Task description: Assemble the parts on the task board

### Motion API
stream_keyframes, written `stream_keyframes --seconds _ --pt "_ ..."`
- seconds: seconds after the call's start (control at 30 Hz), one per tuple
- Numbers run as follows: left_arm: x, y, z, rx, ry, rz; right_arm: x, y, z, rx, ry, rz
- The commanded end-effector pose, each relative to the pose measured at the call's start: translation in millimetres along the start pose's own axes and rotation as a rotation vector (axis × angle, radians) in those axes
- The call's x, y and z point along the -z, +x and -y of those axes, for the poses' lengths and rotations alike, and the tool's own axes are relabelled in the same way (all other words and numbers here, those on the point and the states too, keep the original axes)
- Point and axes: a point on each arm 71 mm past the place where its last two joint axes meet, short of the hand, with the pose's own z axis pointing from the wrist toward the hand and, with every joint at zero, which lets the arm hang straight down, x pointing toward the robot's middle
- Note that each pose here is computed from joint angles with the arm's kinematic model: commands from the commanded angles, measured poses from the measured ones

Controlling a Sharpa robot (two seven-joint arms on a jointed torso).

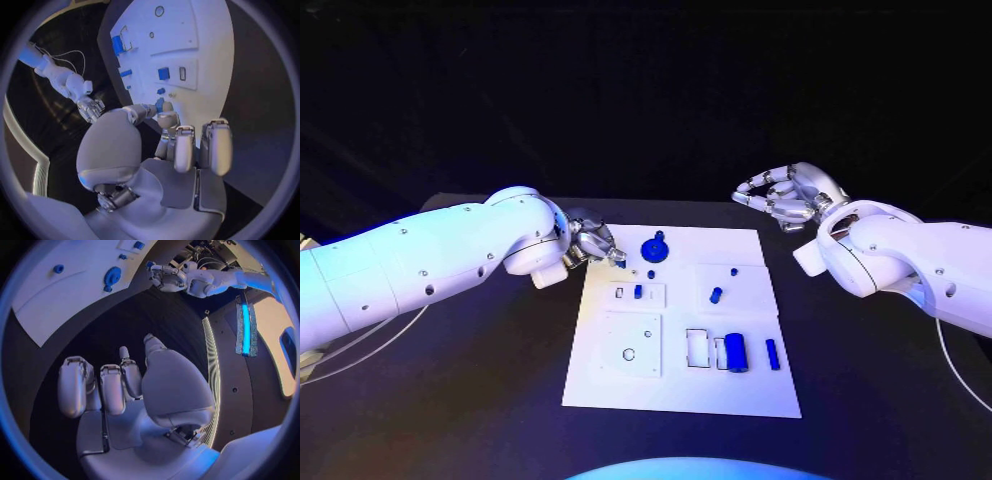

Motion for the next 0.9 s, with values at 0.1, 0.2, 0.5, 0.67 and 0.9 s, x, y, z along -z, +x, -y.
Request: stream_keyframes --seconds 0.1,0.2,0.5,0.67,0.9 --pt "3.0 8.5 -1.4 -0.028 0.002 0.043 0.4 1.1 0 0.003 -0.008 -0.017" --pt "3.5 15.7 -3.1 -0.038 0.002 0.037 0.5 1.0 0 0.003 -0.008 -0.017" --pt "3.9 30.9 -5.3 -0.083 0.0 0.023 1.1 0.2 1 0.005 -0.007 -0.015" --pt "3.5 33.5 -5.4 -0.115 -0.004 0.019 1.3 0.2 1 0.005 -0.008 -0.016" --pt "1.9 35.8 -4.9 -0.165 -0.014 0.003 1.4 0.1 2 0.006 -0.008 -0.016"
